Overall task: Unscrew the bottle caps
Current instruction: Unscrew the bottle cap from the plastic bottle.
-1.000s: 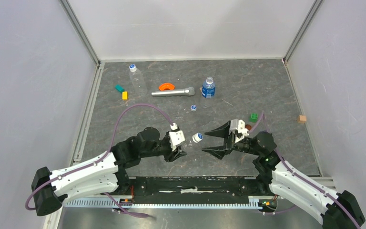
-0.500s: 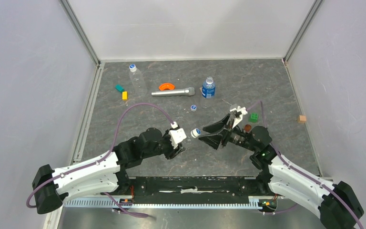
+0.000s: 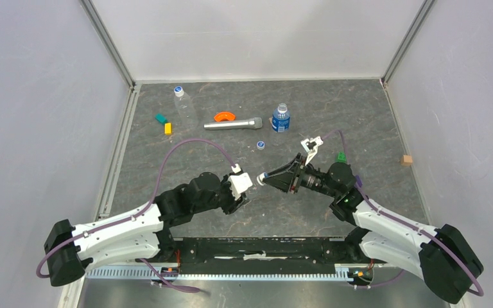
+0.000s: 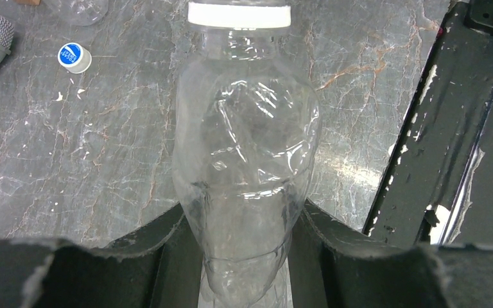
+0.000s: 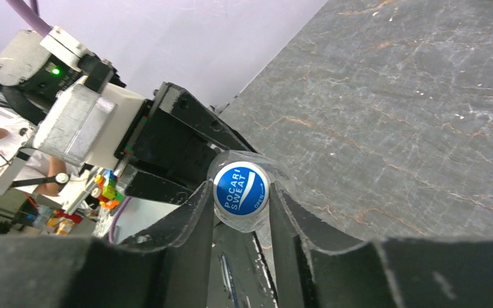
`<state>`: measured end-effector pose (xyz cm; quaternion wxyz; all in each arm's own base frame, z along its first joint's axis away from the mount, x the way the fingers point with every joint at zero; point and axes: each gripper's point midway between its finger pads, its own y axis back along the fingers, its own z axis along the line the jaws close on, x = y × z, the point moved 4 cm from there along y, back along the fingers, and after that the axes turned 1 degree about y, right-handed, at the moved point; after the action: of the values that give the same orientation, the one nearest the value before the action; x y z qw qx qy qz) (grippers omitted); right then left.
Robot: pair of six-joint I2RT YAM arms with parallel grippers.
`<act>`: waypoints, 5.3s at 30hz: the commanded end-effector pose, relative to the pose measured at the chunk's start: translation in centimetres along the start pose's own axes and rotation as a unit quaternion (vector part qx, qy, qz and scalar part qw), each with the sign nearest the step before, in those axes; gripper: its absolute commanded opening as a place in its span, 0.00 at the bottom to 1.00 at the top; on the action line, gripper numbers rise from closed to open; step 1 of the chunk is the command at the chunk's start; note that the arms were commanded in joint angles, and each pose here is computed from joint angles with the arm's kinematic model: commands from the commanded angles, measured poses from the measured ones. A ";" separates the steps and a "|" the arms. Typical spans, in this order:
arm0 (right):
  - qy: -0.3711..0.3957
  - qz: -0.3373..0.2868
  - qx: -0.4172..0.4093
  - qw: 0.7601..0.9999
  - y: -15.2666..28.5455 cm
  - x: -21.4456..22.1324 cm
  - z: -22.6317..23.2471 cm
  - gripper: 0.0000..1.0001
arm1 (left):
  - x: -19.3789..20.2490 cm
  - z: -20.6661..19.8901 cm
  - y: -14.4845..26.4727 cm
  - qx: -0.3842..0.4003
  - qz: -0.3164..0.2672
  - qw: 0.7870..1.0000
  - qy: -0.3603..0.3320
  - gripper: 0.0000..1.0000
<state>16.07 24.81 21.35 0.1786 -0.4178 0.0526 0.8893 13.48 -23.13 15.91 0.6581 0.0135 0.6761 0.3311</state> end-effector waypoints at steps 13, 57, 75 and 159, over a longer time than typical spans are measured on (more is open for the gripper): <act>0.282 0.083 -0.207 0.933 1.2 0.9 3.9 0.22 | -4.7 -3.6 2.3 0.134 -0.141 0.981 -0.028 0.15; 0.054 -0.072 0.008 0.996 1.3 -2.3 0.9 0.73 | -1.3 1.1 0.1 -0.042 -0.029 0.999 -0.009 0.16; -0.004 -0.034 -0.041 0.999 -0.8 -0.8 0.4 0.60 | -0.7 0.8 -0.3 -0.034 -0.020 0.999 -0.006 0.16; 0.361 0.025 -0.133 0.923 2.5 -2.1 2.2 0.30 | -4.8 -4.5 2.9 0.177 -0.118 0.977 -0.030 0.18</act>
<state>12.86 23.07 23.62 0.0076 -0.7258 -0.0271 0.6873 9.35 -23.60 17.24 0.6648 0.0734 0.7171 0.1959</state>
